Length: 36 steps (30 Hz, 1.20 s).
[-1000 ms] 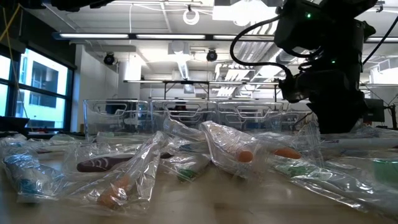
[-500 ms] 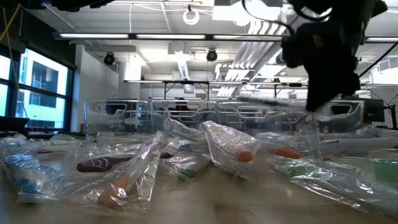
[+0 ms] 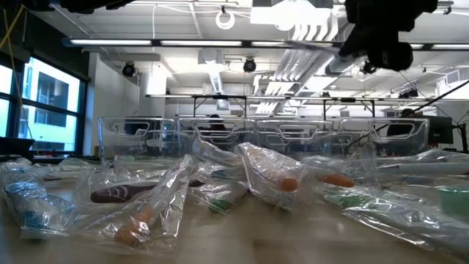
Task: Pick & Place Toothbrushes
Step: Put the violet toothbrush into the right transparent bin
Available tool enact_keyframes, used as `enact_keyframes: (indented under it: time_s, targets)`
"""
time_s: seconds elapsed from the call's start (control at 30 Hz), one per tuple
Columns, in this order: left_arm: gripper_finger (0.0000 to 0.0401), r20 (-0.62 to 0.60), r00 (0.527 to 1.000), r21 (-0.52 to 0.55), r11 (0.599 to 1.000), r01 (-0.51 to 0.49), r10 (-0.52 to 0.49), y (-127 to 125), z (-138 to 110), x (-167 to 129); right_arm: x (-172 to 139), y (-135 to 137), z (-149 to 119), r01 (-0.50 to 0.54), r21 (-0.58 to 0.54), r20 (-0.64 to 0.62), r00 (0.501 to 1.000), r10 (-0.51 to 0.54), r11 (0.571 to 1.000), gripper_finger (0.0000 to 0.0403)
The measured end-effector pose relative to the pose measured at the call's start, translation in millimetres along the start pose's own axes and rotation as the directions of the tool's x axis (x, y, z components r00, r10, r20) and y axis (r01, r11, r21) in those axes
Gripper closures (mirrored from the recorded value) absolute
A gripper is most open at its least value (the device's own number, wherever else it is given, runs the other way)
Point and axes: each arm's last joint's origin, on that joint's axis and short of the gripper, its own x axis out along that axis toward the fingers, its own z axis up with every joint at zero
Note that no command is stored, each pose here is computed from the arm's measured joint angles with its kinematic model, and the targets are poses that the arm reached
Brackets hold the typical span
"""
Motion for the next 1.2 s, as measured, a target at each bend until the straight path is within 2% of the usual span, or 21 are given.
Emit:
enact_keyframes:
  time_s: [0.37, 0.43, 0.5, 0.6, 0.73, 0.9, 1.2]
  targets:
    - [0.0235, 0.0, 1.0, -0.002, 1.0, 0.0, 0.0, 0, 0, 0, -37, -15, 20, 0.039, -0.016, 0.244, 0.969, -0.034, 0.999, 0.039]
    - [0.0235, 0.0, 1.0, -0.002, 1.0, 0.0, 0.0, 0, 0, 0, -42, -20, 24, 0.079, -0.006, 0.25, 0.965, -0.075, 0.997, 0.039]
    - [0.0235, 0.001, 1.0, -0.002, 1.0, 0.0, 0.0, 0, 0, 0, -48, -26, 28, 0.162, 0.019, 0.244, 0.956, -0.162, 0.987, 0.039]
    - [0.0235, 0.001, 1.0, -0.003, 1.0, -0.001, 0.001, 0, 0, 0, -58, -39, 31, 0.323, 0.082, 0.198, 0.922, -0.333, 0.943, 0.039]
    - [0.0235, 0.001, 1.0, -0.002, 1.0, -0.001, 0.001, 0, 0, 0, -64, -54, 34, 0.452, 0.163, 0.126, 0.872, -0.473, 0.877, 0.039]
    - [0.0235, 0.001, 1.0, -0.002, 1.0, -0.001, 0.001, 0, 0, 0, -60, -67, 39, 0.527, 0.216, 0.046, 0.835, -0.548, 0.822, 0.039]
    - [0.0235, 0.0, 1.0, -0.002, 1.0, -0.001, 0.001, 0, 0, 0, -22, -95, 56, 0.638, 0.169, -0.18, 0.77, -0.613, 0.751, 0.039]
